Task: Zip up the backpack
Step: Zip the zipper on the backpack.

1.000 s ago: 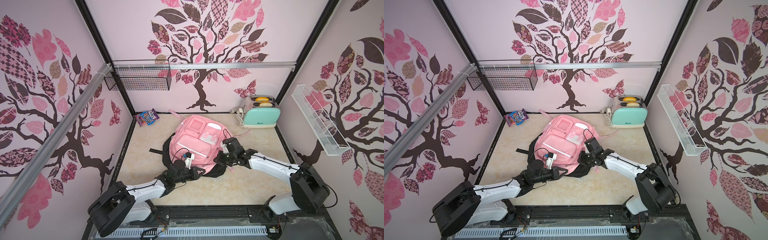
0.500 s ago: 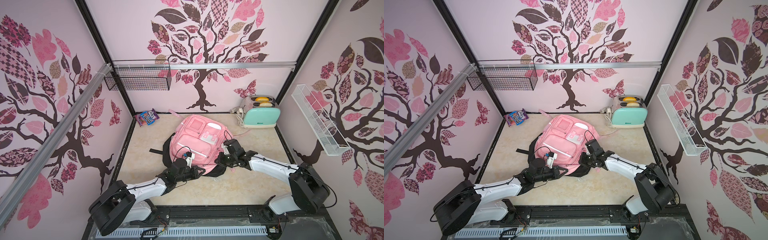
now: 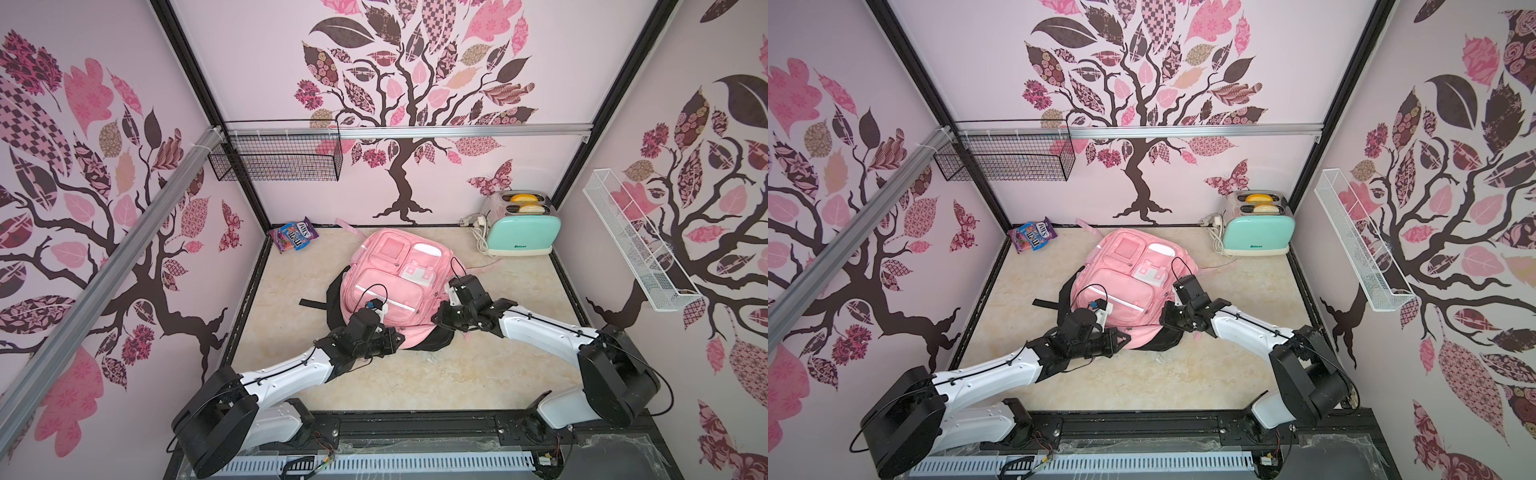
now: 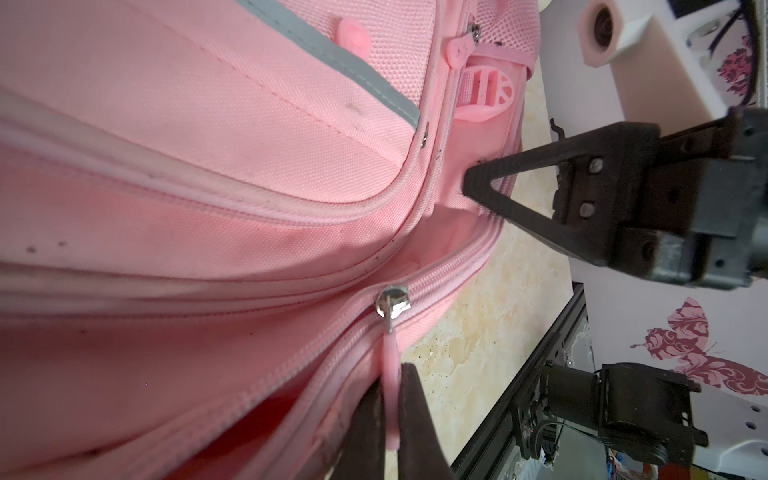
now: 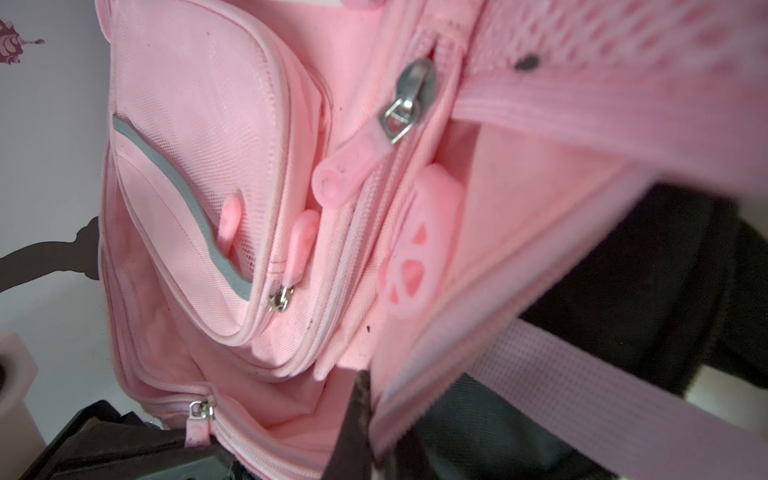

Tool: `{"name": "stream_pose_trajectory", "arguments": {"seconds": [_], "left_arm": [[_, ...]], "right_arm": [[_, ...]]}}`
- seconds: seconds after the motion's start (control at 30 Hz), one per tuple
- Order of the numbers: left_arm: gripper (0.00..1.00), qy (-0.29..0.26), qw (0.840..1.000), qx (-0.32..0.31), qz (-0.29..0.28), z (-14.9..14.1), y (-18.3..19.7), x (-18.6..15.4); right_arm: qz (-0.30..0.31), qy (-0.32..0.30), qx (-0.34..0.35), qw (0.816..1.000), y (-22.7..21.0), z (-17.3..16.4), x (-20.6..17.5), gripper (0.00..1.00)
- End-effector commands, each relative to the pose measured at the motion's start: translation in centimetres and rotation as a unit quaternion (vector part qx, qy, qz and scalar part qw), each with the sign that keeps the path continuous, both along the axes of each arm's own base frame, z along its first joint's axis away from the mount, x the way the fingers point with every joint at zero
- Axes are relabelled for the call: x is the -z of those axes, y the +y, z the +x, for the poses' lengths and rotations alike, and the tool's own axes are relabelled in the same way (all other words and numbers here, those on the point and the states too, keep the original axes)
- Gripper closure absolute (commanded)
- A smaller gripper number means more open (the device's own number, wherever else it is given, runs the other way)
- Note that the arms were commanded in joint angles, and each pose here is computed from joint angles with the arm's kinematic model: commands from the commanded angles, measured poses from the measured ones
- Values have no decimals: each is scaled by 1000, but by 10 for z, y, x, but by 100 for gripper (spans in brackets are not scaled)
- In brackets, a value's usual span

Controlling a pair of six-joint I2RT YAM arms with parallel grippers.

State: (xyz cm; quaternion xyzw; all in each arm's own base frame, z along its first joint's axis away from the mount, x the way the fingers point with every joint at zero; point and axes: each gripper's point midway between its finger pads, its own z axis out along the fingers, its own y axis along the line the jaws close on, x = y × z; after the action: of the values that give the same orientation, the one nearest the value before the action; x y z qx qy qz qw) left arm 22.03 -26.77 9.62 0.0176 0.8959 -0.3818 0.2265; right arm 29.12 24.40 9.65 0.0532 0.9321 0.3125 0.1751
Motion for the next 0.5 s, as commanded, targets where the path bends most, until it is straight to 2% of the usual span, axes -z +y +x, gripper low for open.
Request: {"name": "stream_pose_trajectory", "arguments": {"seconds": [0.0, 0.03, 0.17, 0.23, 0.27, 0.33, 0.47], "left_arm": [[100, 26, 998, -17, 54, -4, 19, 28], [100, 28, 998, -16, 49, -4, 17, 28], [100, 17, 1000, 2, -9, -8, 4, 21], [100, 4, 999, 11, -35, -7, -3, 14], [100, 1, 999, 14, -41, -7, -4, 13], [100, -5, 998, 20, -53, -7, -8, 9], [100, -14, 997, 30, -72, -6, -14, 2]], "right_arm": [[11, -55, 20, 998, -1, 31, -27, 100], [21, -49, 16, 998, 2, 30, -27, 100], [38, 9, 20, 999, 3, 11, -8, 70], [62, 34, 20, 997, 6, -2, 1, 60], [73, 44, 23, 996, 6, -7, 5, 45], [93, 54, 24, 994, 9, -16, 7, 39], [121, 63, 26, 990, 15, -25, 6, 38]]}}
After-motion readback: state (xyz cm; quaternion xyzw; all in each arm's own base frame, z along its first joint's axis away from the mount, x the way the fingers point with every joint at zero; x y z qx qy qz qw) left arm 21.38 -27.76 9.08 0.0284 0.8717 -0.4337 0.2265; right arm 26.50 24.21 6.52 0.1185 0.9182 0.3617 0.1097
